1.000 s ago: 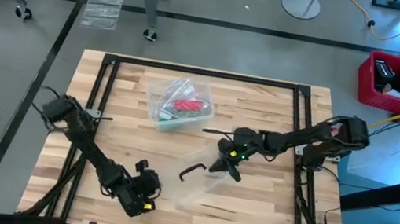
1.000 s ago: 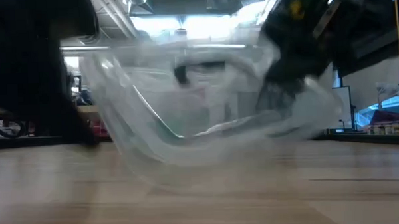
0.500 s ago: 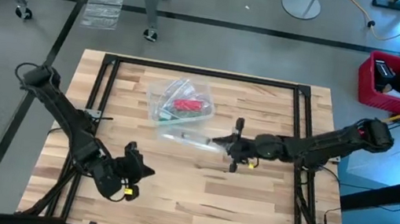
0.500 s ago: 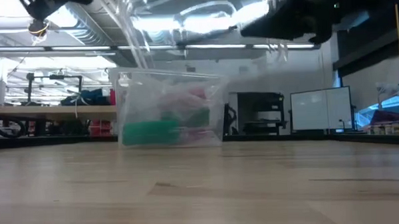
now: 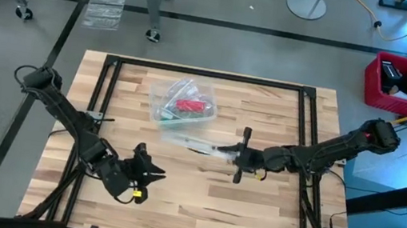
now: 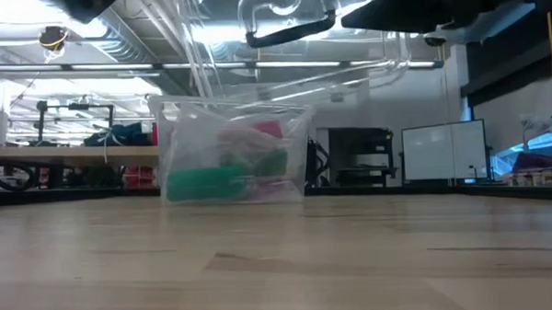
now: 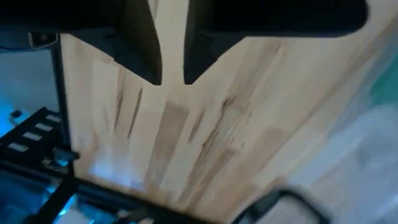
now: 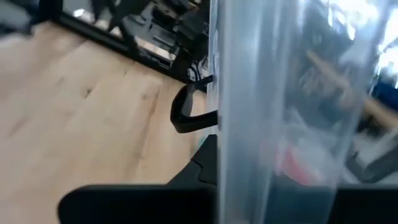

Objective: Roll bandage
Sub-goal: Close the transparent container

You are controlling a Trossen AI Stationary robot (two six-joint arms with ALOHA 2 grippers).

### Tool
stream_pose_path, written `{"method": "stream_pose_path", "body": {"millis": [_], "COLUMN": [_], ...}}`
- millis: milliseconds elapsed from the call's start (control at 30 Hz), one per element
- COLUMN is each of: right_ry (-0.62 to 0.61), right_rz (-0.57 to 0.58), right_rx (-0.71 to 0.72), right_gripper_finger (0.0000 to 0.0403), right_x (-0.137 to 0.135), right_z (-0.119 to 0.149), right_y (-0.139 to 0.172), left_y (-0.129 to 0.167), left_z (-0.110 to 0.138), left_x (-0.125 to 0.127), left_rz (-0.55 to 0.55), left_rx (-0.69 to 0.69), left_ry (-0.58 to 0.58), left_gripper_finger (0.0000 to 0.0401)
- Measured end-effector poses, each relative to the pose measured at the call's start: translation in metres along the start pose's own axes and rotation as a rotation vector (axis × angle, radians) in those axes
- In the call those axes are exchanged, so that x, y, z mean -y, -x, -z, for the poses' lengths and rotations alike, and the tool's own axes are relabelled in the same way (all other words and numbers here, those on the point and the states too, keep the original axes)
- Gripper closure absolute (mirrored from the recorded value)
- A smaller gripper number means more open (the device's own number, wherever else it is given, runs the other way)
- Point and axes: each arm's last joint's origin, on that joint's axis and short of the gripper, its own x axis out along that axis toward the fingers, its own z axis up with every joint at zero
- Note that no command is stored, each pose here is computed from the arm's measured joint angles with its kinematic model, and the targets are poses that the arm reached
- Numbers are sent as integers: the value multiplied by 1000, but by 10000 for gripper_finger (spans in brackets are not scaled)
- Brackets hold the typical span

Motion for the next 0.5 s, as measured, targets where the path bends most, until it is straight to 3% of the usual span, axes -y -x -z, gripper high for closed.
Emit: {"method": "stream_pose_path", "body": {"millis": [167,300,500], "right_ry": [-255,-380,-508], "right_rz": [-8,-9,-12], "right_rx": [-28,-61,-62], "right_gripper_finger": [394,393,390], "right_x": [-1,1,6], "right_z": [1,-6,-20], "right_y": [0,-3,-5], "left_y": [-4,-6,-30], "left_z": [-14,-28,-36], "left_x": [7,13,12], "left_rz": [62,91,-72], "left_rx": [107,220,273], "left_ry": [-105,-217,-429], "left_gripper_finger": [294,275,279]}}
